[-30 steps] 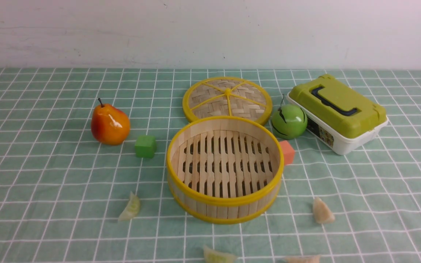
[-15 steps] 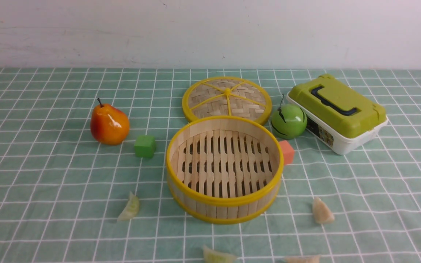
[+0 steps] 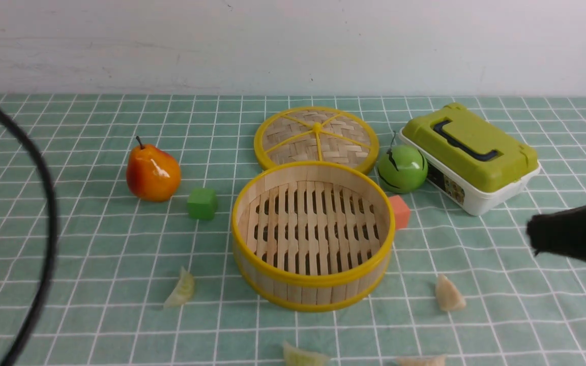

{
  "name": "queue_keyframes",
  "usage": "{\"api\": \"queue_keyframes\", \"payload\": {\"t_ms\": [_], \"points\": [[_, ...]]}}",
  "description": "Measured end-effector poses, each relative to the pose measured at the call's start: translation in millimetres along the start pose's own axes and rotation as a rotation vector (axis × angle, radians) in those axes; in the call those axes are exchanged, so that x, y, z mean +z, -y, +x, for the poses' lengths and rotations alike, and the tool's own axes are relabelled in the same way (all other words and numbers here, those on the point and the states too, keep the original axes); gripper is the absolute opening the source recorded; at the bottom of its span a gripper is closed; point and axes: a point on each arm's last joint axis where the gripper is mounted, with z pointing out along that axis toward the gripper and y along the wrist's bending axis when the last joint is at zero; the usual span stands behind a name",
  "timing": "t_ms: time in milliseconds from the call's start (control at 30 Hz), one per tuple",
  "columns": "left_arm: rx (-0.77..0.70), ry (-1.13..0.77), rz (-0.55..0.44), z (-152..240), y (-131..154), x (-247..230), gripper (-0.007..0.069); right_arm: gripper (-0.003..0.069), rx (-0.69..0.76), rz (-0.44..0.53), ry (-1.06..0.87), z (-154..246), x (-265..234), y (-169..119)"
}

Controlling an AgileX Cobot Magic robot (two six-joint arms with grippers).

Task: Put the dumplings into the steamer on the table with the blue tablecloth.
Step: 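Reach for and grasp a dumpling on the table with the left gripper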

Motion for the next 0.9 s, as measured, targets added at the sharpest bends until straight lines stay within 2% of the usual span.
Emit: {"api": "queue_keyframes", "payload": {"t_ms": [133, 300, 400, 500, 533, 600, 633, 700, 800, 900], "points": [[0.107, -0.199, -0.014, -12.0, 21.7, 40.1, -0.0014, -0.0019, -0.09, -0.062, -0.242, -2.2, 22.4, -12.1], [0.131, -0.345, -0.06, -22.5, 38.1, 96.4, 0.0008, -0.0017, -0.145, -0.004, -0.445, 9.5, 30.7, -20.9], [0.126, -0.401, -0.057, -26.0, 46.9, 146.9, 0.0104, -0.0016, -0.163, 0.028, -0.515, 16.4, 28.5, -28.2], [0.142, -0.405, -0.033, -27.2, 52.4, 174.9, 0.0192, -0.0016, -0.176, 0.031, -0.508, 17.3, 24.2, -31.5], [0.153, -0.42, -0.027, -27.7, 55.8, 194.9, 0.0265, -0.0016, -0.185, 0.031, -0.496, 17.6, 19.9, -33.8], [0.159, -0.445, -0.03, -28.1, 58.6, 215.5, 0.0355, -0.0014, -0.191, 0.031, -0.486, 18.3, 16.6, -35.0], [0.161, -0.453, -0.032, -28.6, 59.5, 221.9, 0.0363, -0.0014, -0.192, 0.032, -0.486, 18.7, 16.1, -35.1], [0.166, -0.484, -0.04, -31.1, 63.4, 249.1, 0.0457, -0.0011, -0.189, 0.033, -0.493, 22.1, 17.5, -34.0], [0.167, -0.491, -0.043, -34.0, 67.0, 273.0, 0.051, -0.0011, -0.186, 0.036, -0.492, 24.4, 20.2, -32.5], [0.169, -0.494, -0.044, -34.7, 69.9, 298.2, 0.0521, -0.0008, -0.187, 0.04, -0.488, 24.6, 20.9, -31.9]]}}
